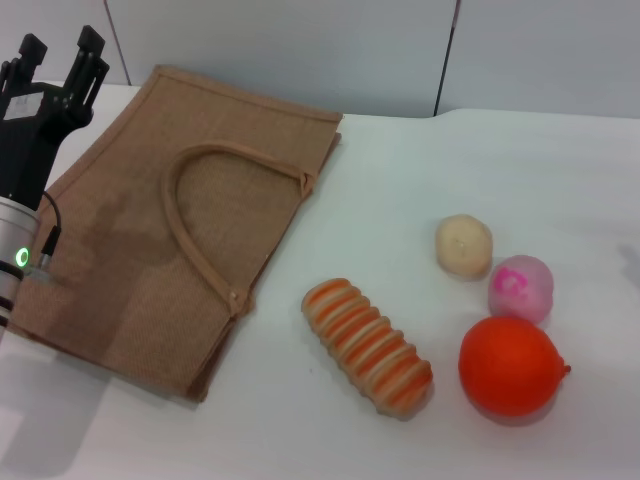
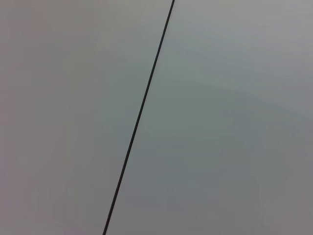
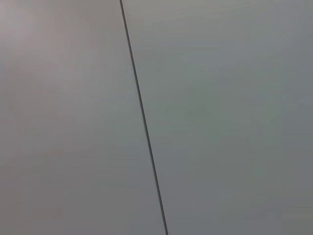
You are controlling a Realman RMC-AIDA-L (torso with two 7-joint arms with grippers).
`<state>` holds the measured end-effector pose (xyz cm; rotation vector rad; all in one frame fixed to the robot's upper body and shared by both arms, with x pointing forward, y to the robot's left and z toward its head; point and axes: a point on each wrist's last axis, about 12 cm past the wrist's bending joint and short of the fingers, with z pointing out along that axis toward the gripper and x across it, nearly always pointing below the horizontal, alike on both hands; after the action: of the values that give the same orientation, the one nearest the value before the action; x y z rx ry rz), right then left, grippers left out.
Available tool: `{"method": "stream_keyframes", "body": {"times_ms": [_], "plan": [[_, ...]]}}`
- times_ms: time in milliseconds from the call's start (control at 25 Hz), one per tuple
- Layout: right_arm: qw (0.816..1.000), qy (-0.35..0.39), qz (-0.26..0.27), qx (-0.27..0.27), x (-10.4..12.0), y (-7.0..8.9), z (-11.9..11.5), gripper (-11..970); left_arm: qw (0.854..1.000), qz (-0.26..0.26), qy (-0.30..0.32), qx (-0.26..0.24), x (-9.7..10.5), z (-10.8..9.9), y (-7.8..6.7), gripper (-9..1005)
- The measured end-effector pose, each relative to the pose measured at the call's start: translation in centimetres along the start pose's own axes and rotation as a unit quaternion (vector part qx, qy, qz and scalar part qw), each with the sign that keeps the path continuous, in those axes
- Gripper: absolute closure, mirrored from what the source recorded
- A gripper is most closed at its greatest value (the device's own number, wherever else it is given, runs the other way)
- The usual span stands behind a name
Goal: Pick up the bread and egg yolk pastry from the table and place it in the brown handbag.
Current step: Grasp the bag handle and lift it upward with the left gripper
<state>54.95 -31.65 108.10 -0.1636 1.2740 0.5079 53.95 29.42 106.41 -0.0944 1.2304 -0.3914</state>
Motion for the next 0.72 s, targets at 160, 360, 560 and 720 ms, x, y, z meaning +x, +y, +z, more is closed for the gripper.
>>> {"method": "stream_keyframes", "body": {"times_ms": [160, 360, 560, 720], "plan": [[1.0, 0.0, 0.0, 0.0, 0.01, -0.01, -0.01, 79, 1.0, 0.0, 0.0, 0.0, 0.0, 0.0, 0.0, 207], [1.0, 0.001, -0.001, 0.001, -0.02, -0.06, -0.03, 80, 1.0, 0.0, 0.0, 0.0, 0.0, 0.0, 0.0, 208], [1.0, 0.001, -0.001, 0.001, -0.01, -0.08, -0.05, 80, 1.0, -0.009, 0.005, 0.001, 0.05, 0.04, 0.08, 208], [1.0, 0.002, -0.001, 0.002, 0.0, -0.14, -0.17, 79, 0.998, -0.051, 0.013, 0.017, -0.12, 0.35, 0.25, 208]]}}
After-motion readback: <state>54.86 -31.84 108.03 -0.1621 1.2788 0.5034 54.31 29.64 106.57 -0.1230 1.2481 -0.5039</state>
